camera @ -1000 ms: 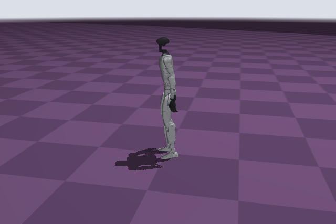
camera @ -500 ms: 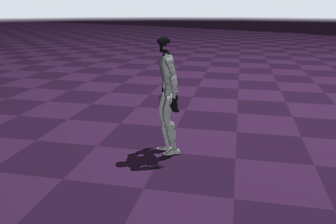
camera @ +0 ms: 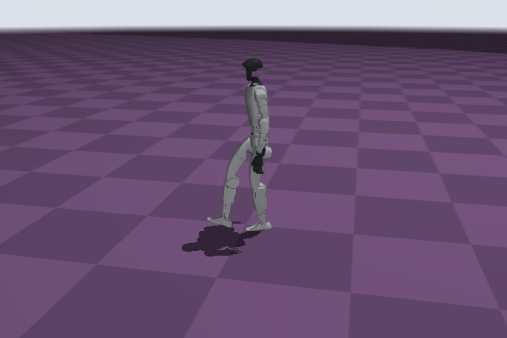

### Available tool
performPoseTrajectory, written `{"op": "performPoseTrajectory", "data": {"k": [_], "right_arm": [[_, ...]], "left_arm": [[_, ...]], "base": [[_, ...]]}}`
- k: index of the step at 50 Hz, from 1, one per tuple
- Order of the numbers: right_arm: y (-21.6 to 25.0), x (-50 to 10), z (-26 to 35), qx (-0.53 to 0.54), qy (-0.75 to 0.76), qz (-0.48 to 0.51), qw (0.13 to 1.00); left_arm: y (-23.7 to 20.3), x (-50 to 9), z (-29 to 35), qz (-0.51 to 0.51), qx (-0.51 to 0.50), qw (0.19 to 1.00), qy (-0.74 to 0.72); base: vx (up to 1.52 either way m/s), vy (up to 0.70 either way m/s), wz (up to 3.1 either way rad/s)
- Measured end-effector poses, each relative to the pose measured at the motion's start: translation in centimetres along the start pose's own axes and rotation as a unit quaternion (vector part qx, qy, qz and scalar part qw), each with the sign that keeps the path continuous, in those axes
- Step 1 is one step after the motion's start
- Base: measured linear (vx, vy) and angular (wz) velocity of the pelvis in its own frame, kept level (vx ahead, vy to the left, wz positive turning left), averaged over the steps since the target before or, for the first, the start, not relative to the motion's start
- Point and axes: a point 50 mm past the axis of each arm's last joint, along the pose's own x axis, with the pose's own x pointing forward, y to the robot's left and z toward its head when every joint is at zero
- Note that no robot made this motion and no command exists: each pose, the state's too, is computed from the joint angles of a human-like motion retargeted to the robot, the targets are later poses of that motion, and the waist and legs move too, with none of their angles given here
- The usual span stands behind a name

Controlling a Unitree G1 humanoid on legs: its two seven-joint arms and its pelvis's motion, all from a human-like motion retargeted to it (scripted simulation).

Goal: Walk run

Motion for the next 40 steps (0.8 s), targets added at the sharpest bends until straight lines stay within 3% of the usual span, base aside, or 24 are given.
{"op": "performPoseTrajectory", "data": {"k": [28, 40], "right_arm": [[-0.5, 0.1, 2.4, -0.02, -0.042, -0.005, 0.999], [0.0, 0.1, 2.1, -0.026, -0.035, 0.005, 0.999]], "left_arm": [[-4.1, -0.5, -0.5, -0.063, -0.002, 0.998, 0.018], [-2.9, -0.3, -0.4, -0.052, 0.005, 0.999, 0.011]], "base": [[0.02, 0.01, 0.06], [-0.01, -0.08, 0.19]]}}
